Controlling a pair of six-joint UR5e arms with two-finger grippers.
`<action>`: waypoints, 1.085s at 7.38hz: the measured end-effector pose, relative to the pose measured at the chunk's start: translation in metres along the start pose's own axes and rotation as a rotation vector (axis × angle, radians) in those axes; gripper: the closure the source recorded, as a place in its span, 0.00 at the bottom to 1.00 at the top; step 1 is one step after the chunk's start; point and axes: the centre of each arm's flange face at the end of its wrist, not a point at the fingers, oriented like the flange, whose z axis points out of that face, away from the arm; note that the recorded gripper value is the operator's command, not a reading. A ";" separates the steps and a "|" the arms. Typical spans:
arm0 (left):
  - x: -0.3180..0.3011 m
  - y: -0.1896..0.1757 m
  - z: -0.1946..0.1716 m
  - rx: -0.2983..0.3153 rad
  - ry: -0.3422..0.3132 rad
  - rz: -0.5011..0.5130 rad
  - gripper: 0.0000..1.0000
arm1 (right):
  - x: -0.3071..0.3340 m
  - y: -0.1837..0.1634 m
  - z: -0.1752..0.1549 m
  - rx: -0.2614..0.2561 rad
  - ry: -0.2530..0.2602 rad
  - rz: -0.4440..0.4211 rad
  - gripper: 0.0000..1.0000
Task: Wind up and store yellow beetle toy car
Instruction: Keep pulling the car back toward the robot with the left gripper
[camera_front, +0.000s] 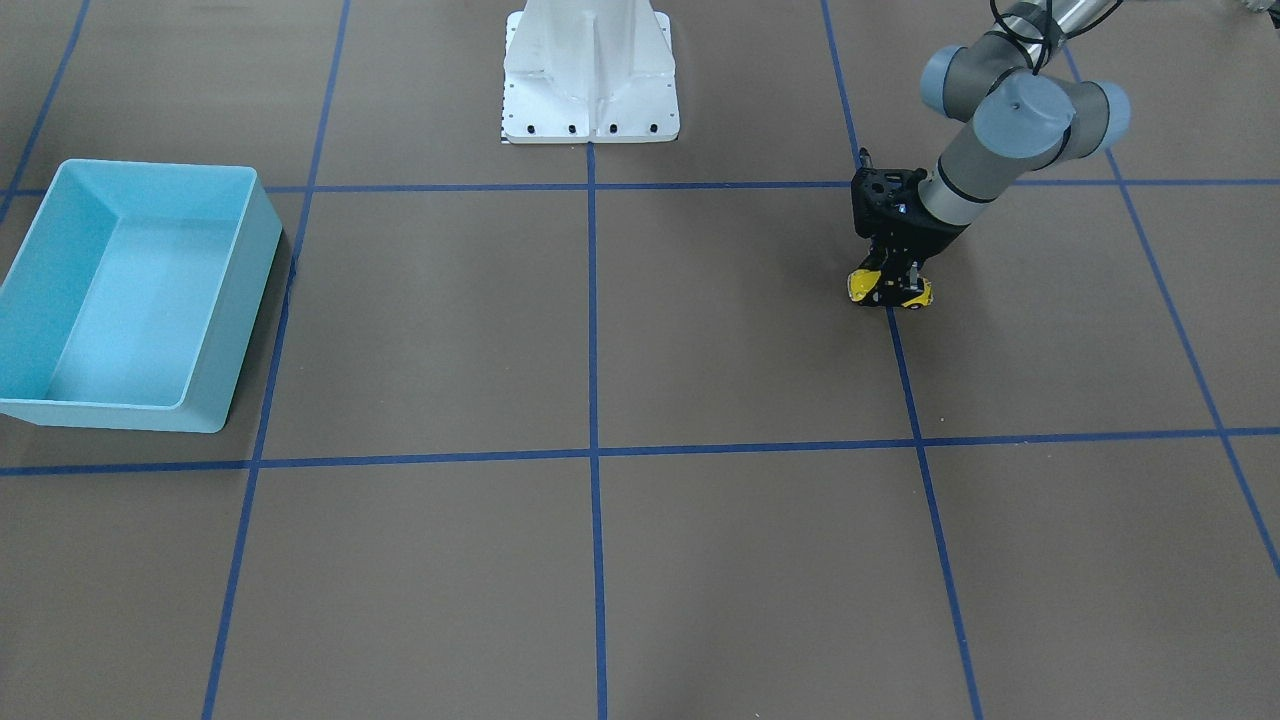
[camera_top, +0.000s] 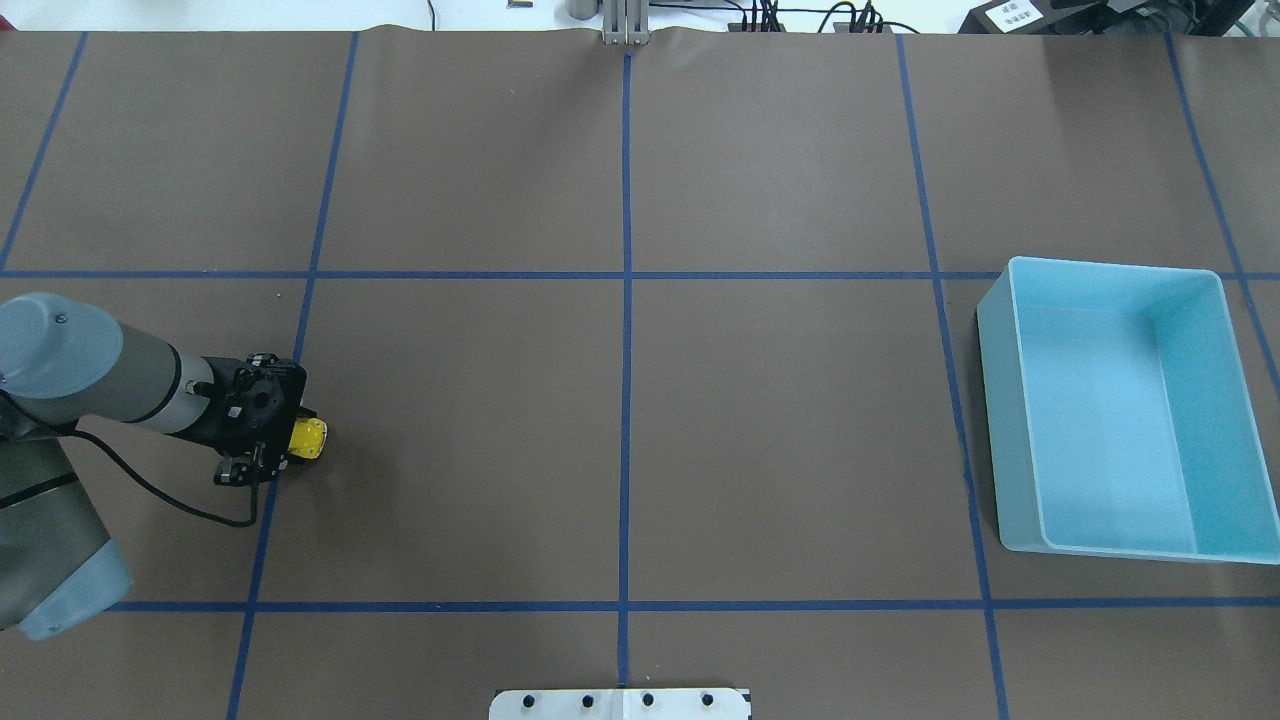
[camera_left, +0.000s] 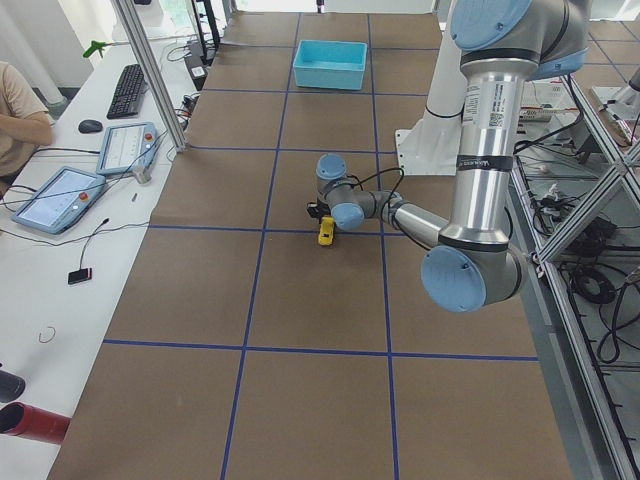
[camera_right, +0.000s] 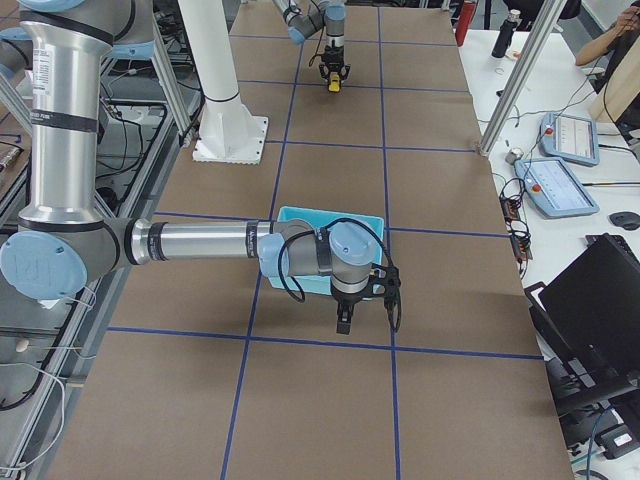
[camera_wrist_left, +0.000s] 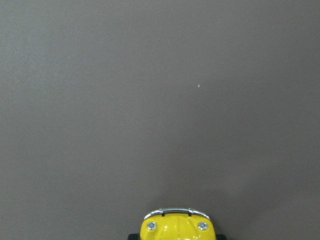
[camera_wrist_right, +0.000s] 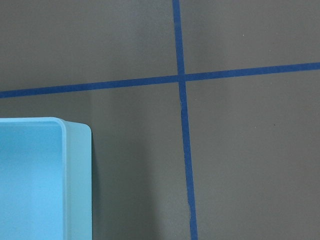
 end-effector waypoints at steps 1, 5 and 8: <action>0.000 0.003 -0.001 0.001 0.000 -0.002 0.88 | 0.000 0.000 0.000 0.000 0.000 0.000 0.01; 0.004 0.012 -0.002 0.005 -0.001 -0.001 0.88 | 0.000 0.000 0.000 0.001 0.000 -0.001 0.01; 0.004 0.015 0.000 0.006 -0.003 0.009 0.00 | 0.000 0.000 0.000 0.000 -0.001 0.000 0.01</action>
